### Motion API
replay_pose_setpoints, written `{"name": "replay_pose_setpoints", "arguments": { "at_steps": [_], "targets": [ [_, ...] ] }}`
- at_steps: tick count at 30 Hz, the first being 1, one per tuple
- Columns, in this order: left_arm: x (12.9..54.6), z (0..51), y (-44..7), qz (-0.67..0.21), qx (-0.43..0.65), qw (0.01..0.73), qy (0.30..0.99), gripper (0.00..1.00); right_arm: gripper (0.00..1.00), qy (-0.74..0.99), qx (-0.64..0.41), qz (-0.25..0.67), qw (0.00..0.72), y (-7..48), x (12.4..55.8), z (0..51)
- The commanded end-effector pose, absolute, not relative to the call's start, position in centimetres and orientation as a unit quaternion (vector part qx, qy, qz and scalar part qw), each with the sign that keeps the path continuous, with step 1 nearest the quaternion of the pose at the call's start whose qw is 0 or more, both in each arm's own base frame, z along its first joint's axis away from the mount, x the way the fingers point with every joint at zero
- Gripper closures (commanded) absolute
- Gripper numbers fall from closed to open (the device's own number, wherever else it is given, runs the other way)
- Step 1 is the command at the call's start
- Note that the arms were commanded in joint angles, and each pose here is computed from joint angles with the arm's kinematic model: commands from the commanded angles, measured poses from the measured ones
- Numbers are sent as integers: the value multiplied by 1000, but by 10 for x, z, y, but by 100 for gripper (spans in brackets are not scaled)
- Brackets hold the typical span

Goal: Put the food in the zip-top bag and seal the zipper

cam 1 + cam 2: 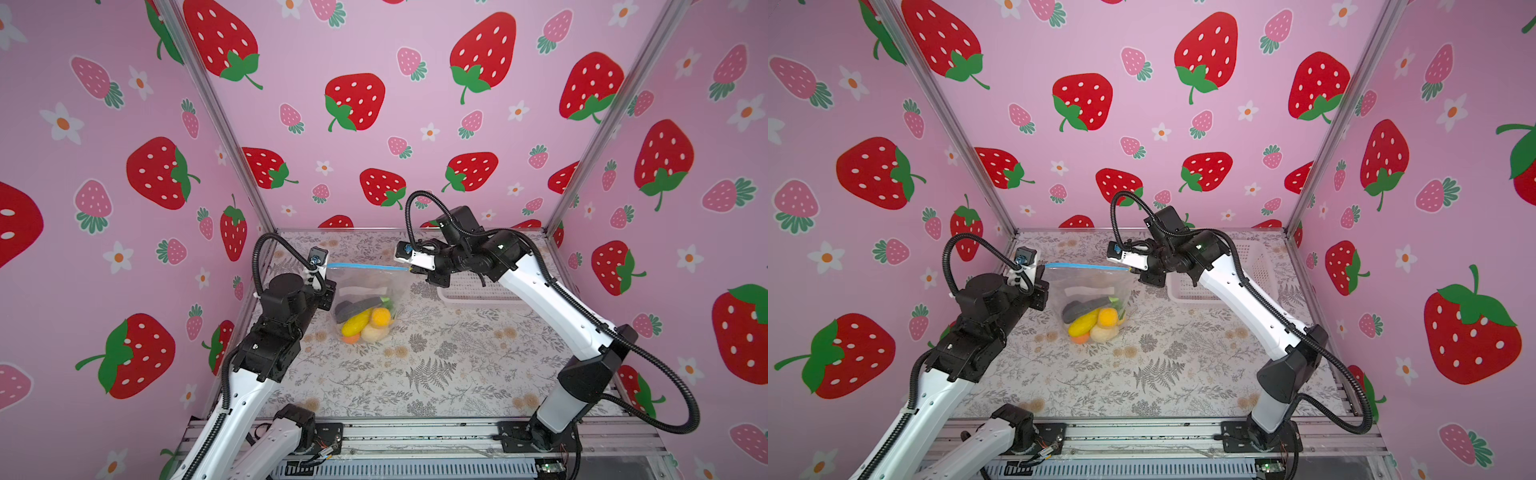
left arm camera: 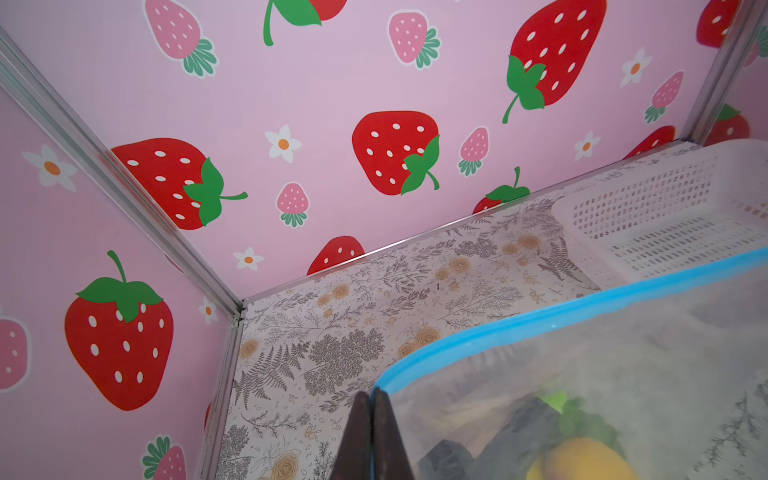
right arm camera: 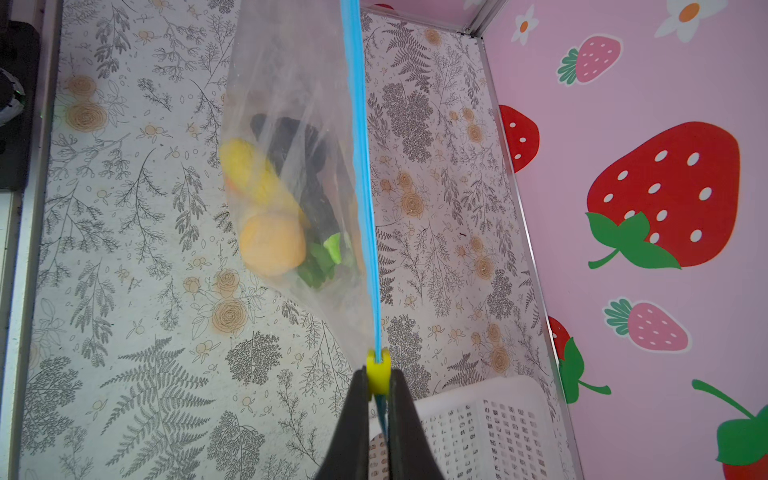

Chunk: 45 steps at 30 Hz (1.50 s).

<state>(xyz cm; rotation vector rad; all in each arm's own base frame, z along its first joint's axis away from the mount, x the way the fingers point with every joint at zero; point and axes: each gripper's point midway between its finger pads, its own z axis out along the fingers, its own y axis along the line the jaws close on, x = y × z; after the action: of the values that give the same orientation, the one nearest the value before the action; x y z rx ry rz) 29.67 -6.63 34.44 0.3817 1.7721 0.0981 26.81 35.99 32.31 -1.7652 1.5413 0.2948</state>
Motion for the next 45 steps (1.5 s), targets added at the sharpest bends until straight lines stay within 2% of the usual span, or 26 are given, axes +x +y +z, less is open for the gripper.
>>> {"name": "replay_pose_setpoints", "arguments": {
  "at_steps": [1,11,14,16,20,26,32,38,45],
  "targets": [
    [268,378,-70,8,170,641,749,100,100,593,-683,117,410,350,243,355],
    [191,375,-52,-48,137,636,758,100,100,585,-679,117,428,345,159,363],
    [178,369,-55,-69,145,617,770,100,100,585,-679,115,429,344,150,359],
    [184,360,-55,-64,139,606,780,100,100,585,-679,105,432,343,155,354],
    [239,316,-57,-31,104,564,819,100,100,601,-667,127,422,343,200,325],
    [347,223,-71,-30,83,445,891,100,100,642,-652,146,377,340,285,257],
    [433,168,-67,1,81,384,920,100,100,671,-627,140,371,337,380,206],
    [482,121,-72,23,112,354,928,100,100,692,-620,113,353,334,461,148],
    [510,74,-81,22,137,307,942,100,100,708,-614,90,336,333,506,107]
  ]
}}
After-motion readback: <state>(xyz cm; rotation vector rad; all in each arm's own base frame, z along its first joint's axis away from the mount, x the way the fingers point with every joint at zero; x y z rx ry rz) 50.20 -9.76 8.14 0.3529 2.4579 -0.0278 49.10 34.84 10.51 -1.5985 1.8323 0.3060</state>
